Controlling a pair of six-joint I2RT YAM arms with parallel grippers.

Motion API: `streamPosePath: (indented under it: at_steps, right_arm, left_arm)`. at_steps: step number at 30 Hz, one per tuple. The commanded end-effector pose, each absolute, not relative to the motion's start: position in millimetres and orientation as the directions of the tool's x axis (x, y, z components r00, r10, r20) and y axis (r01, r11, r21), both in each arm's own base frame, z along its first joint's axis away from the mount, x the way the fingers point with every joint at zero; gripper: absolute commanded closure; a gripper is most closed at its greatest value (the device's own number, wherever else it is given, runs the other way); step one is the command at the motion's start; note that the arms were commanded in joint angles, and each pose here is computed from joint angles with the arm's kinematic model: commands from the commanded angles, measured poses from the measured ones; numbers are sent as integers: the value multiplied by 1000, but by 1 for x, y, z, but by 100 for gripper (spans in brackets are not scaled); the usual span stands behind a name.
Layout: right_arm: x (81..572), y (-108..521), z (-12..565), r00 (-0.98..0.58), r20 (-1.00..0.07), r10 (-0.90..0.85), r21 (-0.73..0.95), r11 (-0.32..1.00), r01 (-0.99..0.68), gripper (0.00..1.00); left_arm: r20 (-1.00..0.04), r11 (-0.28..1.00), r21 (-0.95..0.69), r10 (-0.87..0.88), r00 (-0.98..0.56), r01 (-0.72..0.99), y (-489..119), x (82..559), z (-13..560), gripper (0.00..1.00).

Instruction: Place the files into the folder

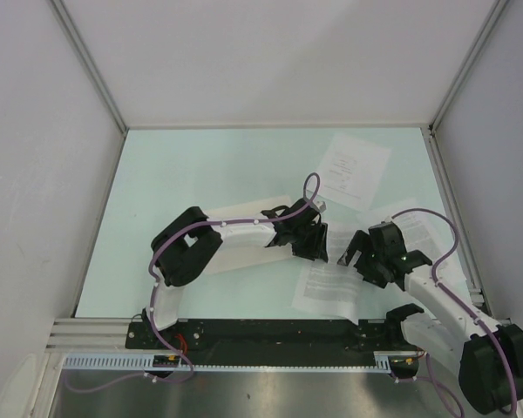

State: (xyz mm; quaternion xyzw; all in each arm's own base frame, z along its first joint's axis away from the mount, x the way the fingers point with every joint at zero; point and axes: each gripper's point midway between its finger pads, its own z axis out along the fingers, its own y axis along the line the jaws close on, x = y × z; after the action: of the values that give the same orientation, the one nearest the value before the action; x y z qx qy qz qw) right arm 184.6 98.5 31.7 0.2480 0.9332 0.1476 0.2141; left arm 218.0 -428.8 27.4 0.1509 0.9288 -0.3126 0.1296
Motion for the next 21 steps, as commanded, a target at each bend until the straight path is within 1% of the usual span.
streamPosePath:
  at_steps: [1,2,4,5,6,9,12,18,21]
  right_arm:
    - [185,122,40,-824,-317,471,501,820,276,0]
    - [188,127,48,-821,-341,459,533,813,234,0]
    - [188,137,60,-826,-344,446,582,792,185,0]
    - [192,141,69,-818,-374,437,607,782,140,0]
    - [191,145,74,-822,-379,425,627,771,110,0]
    - [199,150,93,-792,-454,407,654,756,14,0]
    - [207,154,108,-763,-504,404,676,735,-57,0]
    - [216,150,118,-721,-537,438,690,720,-77,0]
    - [221,143,109,-712,-545,442,666,745,-48,0]
  left_arm:
    - [-273,836,-450,208,-939,315,-401,213,-11,48]
    - [-271,834,-452,209,-940,316,-402,213,-10,48]
    - [-272,834,-451,209,-939,316,-401,214,-10,47]
    - [-272,835,-449,210,-939,317,-400,213,-10,48]
    - [-274,834,-451,209,-939,318,-401,214,-9,48]
    - [-275,835,-450,207,-939,316,-399,214,-9,48]
    - [-275,835,-452,205,-939,314,-398,215,-8,48]
    - [-280,833,-459,195,-940,310,-394,217,-4,48]
    - [-270,830,-472,183,-945,296,-391,217,-5,48]
